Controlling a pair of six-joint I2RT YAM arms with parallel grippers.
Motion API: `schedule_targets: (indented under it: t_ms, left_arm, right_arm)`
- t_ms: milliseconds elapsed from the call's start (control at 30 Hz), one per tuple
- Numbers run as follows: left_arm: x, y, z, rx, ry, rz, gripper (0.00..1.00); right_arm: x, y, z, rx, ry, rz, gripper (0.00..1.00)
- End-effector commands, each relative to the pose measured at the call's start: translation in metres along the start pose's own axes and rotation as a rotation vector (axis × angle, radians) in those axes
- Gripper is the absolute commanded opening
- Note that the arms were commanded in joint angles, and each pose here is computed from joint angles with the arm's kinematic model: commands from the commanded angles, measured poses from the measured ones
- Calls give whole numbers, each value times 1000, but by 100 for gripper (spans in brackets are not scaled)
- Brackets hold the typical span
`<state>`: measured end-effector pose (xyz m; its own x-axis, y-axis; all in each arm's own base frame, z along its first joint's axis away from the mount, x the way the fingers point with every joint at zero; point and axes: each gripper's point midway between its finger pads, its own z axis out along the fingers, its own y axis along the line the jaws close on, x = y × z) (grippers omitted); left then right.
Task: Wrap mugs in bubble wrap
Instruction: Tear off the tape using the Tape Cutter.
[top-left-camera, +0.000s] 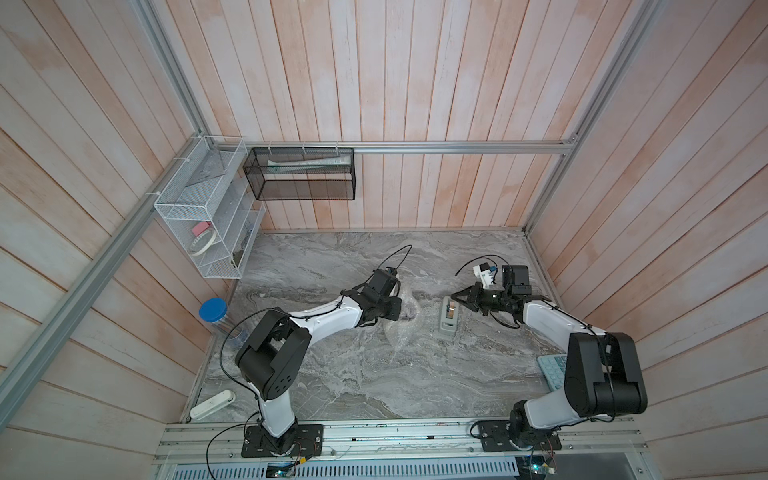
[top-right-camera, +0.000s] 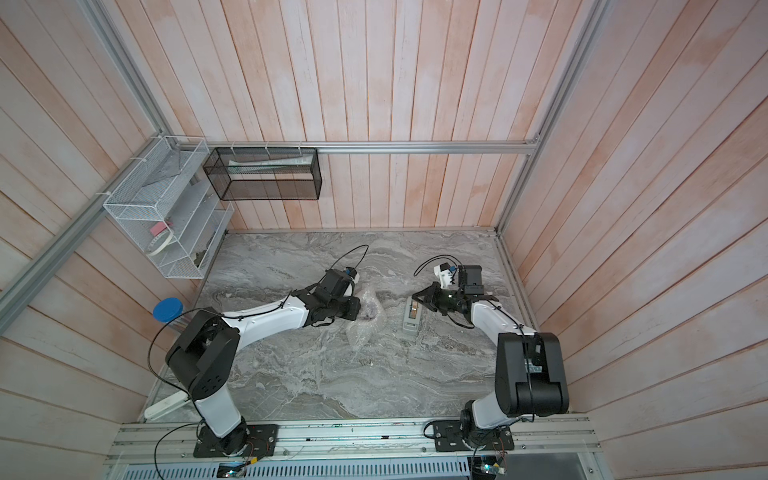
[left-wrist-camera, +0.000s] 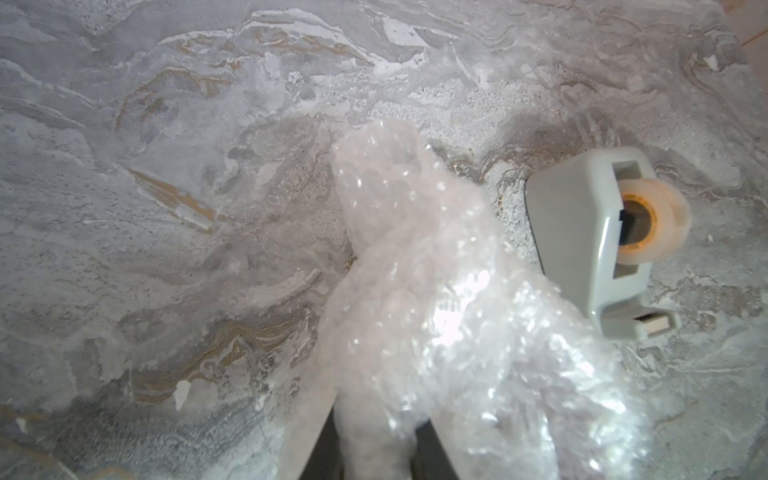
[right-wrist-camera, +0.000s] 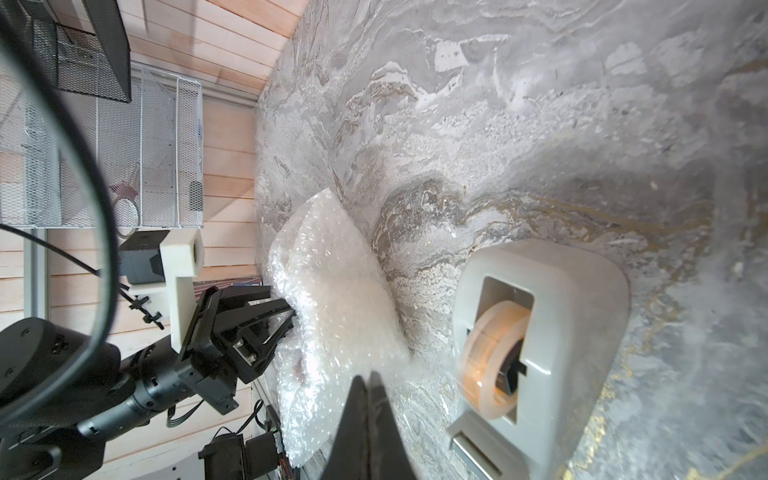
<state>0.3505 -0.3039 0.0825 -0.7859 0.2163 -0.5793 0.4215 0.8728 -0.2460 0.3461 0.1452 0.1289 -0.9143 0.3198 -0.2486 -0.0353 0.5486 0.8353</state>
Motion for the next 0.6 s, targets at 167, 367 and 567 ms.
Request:
schedule_targets:
  t_ms: [167,367,567]
  left_arm:
    - [35,0,14,0,116,14,21]
    - [37,-1,16,2,121,16,21]
    - [36,-1,16,4,119,17,21]
  right_arm:
    - [40,4,-6,-33,50,24,0]
    - [63,-3,-6,-27,79,46,0]
    - [91,-17,1,-12,116,83,0]
